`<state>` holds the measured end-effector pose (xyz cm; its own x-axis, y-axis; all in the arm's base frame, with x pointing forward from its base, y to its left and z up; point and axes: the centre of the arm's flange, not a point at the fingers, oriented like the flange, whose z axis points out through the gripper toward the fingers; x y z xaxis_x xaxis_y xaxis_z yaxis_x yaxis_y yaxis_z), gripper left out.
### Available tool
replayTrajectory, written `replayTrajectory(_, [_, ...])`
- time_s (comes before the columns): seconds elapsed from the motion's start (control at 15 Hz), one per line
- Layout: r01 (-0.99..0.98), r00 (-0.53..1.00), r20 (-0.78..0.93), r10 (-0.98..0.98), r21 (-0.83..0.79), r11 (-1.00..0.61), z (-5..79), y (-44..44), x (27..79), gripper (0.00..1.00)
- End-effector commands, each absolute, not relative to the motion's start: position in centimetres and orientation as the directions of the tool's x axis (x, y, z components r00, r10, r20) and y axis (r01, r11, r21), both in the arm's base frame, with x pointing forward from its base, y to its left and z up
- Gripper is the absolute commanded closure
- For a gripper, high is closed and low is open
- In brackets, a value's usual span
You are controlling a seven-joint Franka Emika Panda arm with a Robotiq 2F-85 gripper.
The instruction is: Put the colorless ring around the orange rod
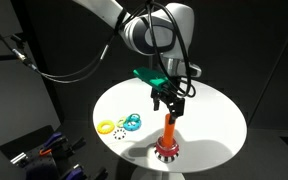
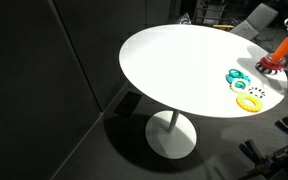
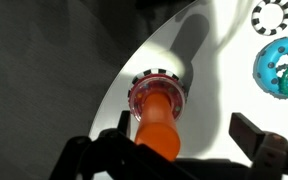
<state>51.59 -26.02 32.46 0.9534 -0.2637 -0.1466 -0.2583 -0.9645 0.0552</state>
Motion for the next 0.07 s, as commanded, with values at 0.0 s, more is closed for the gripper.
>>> replayTrajectory(0.0, [-0.256,0.954,-0.147,-0.261,0.055,-0.965,32.43,-25.92,51.62,0.0])
